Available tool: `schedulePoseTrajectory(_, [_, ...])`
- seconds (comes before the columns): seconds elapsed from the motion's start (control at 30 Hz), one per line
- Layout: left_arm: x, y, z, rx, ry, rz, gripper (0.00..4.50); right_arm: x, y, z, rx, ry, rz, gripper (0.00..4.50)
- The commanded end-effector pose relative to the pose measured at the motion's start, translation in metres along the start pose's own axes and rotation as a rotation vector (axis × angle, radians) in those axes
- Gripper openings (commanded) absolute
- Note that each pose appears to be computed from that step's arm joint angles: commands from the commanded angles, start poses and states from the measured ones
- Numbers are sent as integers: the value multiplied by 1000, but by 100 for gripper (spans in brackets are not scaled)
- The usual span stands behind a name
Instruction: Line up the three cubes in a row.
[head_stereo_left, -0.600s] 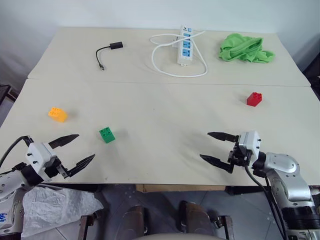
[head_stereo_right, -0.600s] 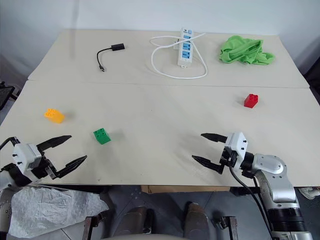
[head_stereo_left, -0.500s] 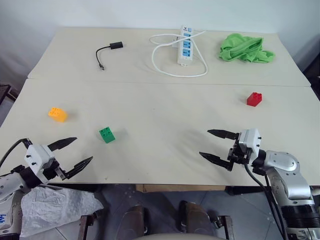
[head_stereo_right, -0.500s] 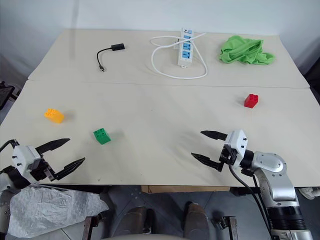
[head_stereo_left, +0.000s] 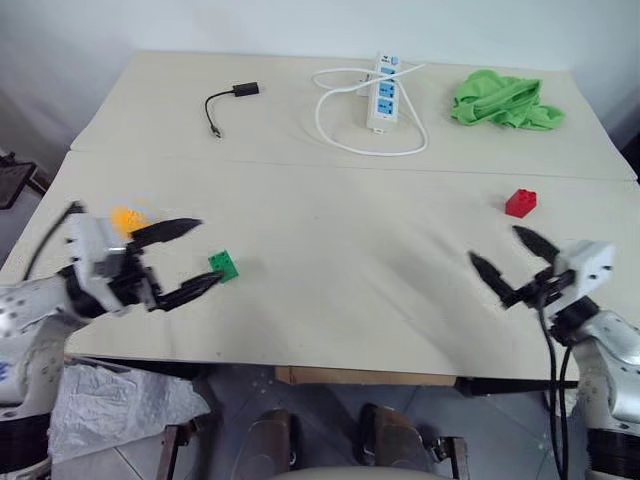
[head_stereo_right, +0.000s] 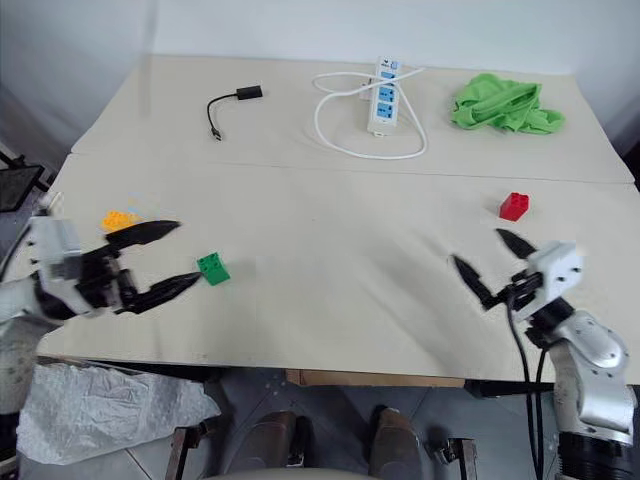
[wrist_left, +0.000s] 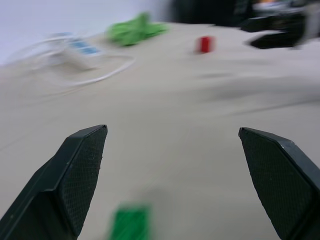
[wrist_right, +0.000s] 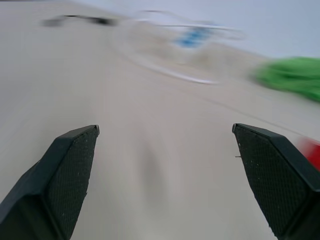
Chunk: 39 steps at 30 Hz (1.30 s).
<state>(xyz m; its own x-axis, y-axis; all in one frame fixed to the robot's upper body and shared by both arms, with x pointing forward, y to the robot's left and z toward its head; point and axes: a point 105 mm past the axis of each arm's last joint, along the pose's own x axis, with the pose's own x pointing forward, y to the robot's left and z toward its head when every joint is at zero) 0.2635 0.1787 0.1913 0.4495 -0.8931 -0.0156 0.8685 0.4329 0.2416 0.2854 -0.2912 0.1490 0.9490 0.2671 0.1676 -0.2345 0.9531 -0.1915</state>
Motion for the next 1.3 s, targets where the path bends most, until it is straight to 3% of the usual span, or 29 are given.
schedulePoseTrajectory(0.03, [25,-5,-11,3,28,-77,448,-11,-15,-14,-37,65,-133,450])
schedulePoseTrajectory(0.13, [40,2,-16,73,72,-63,448,-3,-15,-17,-3,58,-187,450])
schedulePoseTrajectory(0.33, [51,3,-15,34,38,-81,448,45,-32,-3,41,107,-295,450])
schedulePoseTrajectory(0.63, [63,-5,-7,32,7,-98,448,115,-62,-1,120,271,-397,450])
schedulePoseTrajectory(1.0, [67,-7,0,43,3,-93,448,141,-70,-18,102,321,-462,450])
schedulePoseTrajectory(1.1, [66,-9,1,45,2,-90,450,145,-67,-20,109,317,-441,389])
schedulePoseTrajectory(1.3, [64,-10,0,44,4,-83,450,146,-63,-23,107,296,-410,182])
